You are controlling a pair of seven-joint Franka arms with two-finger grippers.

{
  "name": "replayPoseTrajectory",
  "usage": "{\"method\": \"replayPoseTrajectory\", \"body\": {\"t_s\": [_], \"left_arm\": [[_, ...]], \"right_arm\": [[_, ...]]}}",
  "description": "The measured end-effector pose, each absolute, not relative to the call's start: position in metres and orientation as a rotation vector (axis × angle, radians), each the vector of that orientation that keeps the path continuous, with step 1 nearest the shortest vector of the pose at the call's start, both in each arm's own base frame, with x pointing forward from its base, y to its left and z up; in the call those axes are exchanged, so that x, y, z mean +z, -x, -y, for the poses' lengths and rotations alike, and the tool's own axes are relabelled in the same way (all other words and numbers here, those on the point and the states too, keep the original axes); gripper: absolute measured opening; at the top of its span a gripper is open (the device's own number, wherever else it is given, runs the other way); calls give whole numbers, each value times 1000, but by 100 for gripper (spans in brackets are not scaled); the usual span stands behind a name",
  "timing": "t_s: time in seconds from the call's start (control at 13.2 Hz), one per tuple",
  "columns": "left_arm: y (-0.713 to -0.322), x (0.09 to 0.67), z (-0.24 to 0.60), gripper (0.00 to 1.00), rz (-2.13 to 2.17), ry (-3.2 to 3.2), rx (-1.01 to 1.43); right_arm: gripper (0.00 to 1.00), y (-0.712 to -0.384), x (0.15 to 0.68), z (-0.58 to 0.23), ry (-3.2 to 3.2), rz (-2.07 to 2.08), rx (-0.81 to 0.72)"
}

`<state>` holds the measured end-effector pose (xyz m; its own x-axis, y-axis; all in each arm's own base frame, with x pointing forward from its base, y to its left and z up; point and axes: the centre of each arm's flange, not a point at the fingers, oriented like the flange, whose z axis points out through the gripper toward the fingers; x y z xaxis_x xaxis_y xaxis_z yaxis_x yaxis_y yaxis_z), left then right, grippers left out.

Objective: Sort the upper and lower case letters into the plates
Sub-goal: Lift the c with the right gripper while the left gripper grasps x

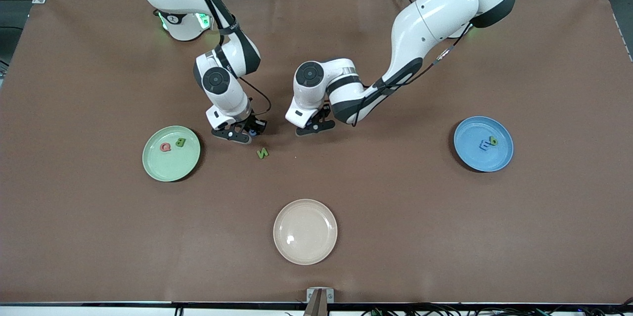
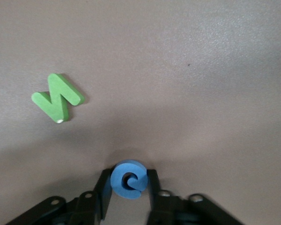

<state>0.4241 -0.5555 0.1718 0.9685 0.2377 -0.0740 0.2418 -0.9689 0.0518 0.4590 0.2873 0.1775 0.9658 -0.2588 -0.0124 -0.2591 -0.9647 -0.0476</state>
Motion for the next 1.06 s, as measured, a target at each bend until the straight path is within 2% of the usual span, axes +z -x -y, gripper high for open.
{"method": "replayPoseTrajectory", "body": {"t_s": [0.38, 0.76, 1.06], "left_arm": [[-424, 171, 556, 58, -373, -3063, -100], [-429, 172, 556, 58, -381, -3059, -81], [-434, 171, 557, 58, -385, -3066, -52]], "right_arm": [[35, -469, 179, -274, 3072, -434, 19], [35, -511, 223, -205, 3092, -365, 125], [35, -533, 240, -150, 3087, -266, 127]]}}
